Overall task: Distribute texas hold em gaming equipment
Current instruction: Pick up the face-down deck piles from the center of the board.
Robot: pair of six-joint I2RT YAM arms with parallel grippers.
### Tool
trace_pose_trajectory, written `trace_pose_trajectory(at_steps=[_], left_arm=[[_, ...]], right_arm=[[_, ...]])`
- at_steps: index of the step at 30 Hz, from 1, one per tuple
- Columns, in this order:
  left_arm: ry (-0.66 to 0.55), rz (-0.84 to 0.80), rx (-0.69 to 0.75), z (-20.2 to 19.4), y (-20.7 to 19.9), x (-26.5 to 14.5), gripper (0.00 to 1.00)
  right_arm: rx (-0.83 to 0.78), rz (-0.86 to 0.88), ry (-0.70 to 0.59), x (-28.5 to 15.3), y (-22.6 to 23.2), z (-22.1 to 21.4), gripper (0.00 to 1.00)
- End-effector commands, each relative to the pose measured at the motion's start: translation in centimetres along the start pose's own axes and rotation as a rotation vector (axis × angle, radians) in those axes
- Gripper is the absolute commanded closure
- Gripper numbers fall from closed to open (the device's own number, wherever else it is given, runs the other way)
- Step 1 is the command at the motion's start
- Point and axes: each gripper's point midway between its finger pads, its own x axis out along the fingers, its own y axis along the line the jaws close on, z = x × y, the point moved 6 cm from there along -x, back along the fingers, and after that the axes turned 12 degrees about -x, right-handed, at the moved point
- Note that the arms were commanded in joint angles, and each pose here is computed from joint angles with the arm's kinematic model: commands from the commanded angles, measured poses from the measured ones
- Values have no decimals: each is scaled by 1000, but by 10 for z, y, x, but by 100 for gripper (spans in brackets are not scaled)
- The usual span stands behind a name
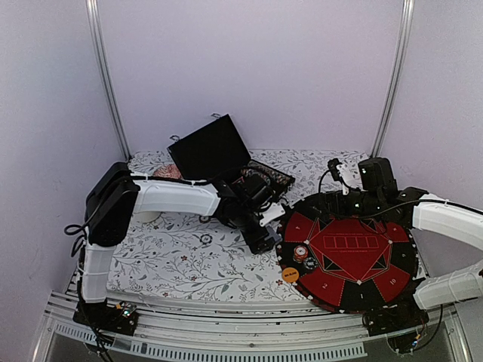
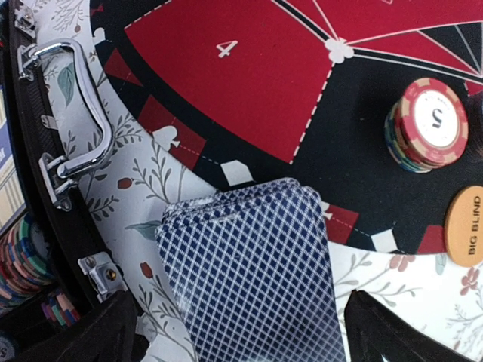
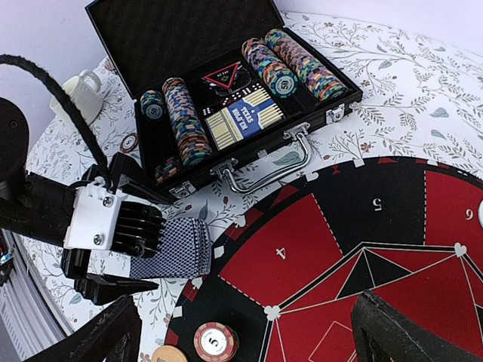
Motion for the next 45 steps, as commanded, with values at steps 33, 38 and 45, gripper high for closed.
trace_pose_trajectory(at_steps=[33, 38, 45], left_arm=[[-6, -58, 84, -15, 3, 5, 46], [-44, -43, 96, -9, 5, -15, 47], [-104, -37, 112, -1, 5, -52, 49]], right_arm=[[172, 132, -5, 9, -23, 2, 1], [208, 175, 8, 21, -28, 6, 1], [226, 376, -3, 42, -15, 13, 7]])
